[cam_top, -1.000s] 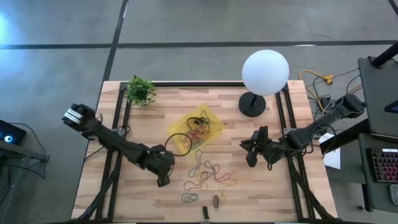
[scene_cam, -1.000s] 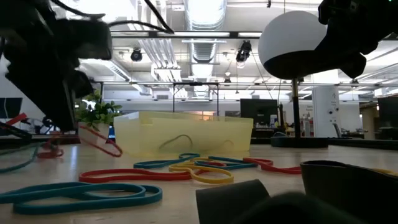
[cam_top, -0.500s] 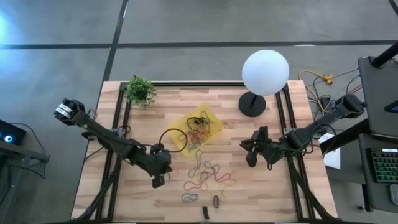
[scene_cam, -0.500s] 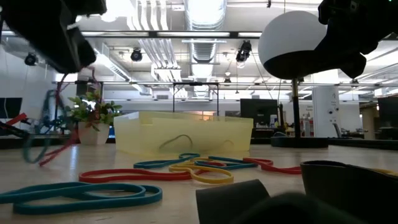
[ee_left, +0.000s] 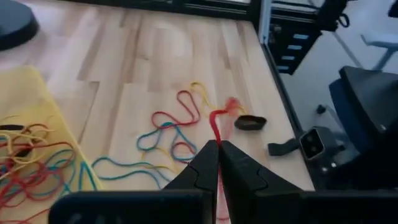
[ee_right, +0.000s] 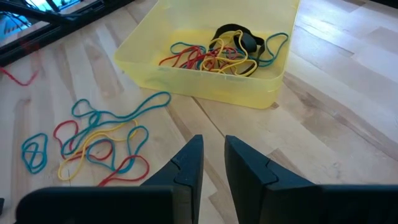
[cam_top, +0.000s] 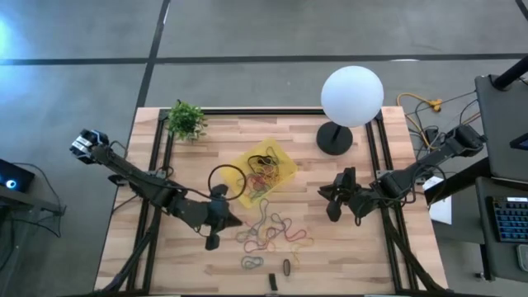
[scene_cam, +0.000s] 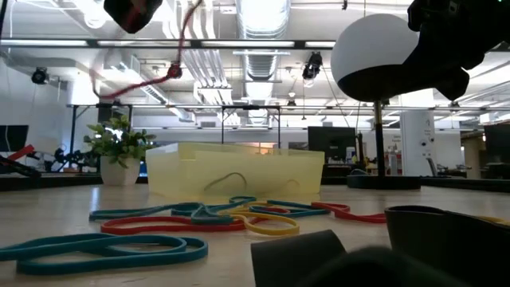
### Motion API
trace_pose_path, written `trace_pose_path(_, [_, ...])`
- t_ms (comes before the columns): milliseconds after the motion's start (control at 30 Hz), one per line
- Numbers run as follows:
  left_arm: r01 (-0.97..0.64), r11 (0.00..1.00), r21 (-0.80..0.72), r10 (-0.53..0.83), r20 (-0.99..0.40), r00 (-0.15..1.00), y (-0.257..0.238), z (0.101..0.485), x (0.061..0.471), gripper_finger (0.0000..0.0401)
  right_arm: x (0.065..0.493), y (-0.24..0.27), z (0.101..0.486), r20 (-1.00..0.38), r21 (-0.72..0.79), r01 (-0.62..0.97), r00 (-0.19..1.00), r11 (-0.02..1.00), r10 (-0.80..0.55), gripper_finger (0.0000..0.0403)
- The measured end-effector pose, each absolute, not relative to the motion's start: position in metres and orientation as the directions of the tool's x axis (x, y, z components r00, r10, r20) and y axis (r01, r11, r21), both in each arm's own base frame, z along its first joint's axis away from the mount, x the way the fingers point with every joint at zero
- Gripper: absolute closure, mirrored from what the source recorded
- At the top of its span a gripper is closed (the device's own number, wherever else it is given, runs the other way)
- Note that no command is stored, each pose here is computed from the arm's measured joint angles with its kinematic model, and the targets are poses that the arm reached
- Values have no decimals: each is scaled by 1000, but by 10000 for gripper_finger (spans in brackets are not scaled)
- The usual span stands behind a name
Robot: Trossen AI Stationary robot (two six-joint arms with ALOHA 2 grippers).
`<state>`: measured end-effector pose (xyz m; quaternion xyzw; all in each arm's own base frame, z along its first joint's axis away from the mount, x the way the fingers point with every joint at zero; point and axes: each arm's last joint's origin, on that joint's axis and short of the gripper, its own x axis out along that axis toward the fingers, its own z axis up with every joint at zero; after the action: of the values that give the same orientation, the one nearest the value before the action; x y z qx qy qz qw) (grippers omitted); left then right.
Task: Pick and place rubber bands into bin
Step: Put the red rubber band into the yellow bin
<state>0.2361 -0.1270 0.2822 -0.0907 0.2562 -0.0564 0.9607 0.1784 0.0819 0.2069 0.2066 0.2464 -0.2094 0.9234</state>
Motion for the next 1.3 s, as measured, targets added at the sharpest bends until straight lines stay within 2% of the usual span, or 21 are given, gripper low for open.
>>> trace_pose_path(133, [22, 985, -172, -103, -479, 872, -125, 281, 236, 401, 178, 82, 207, -542, 279, 489, 791, 827, -285, 346])
trace_pose_path(433, [-185, 983, -11, 162, -431, 888, -102, 282, 245, 401, 178, 82, 207, -541, 275, 487, 791, 829, -285, 346])
trace_pose_path(733, [-451, 890, 65, 436, -411, 801, -52, 273, 256, 401, 178, 82, 207, -541, 281, 489, 791, 826, -285, 346])
trace_pose_path(967, [-508, 856, 101, 495, -446, 746, -36, 257, 265, 401, 179, 82, 207, -539, 289, 493, 792, 820, -287, 346])
trace_pose_path(1300, [-472, 874, 113, 455, -528, 717, -39, 228, 284, 401, 179, 82, 207, -535, 301, 501, 793, 811, -291, 346])
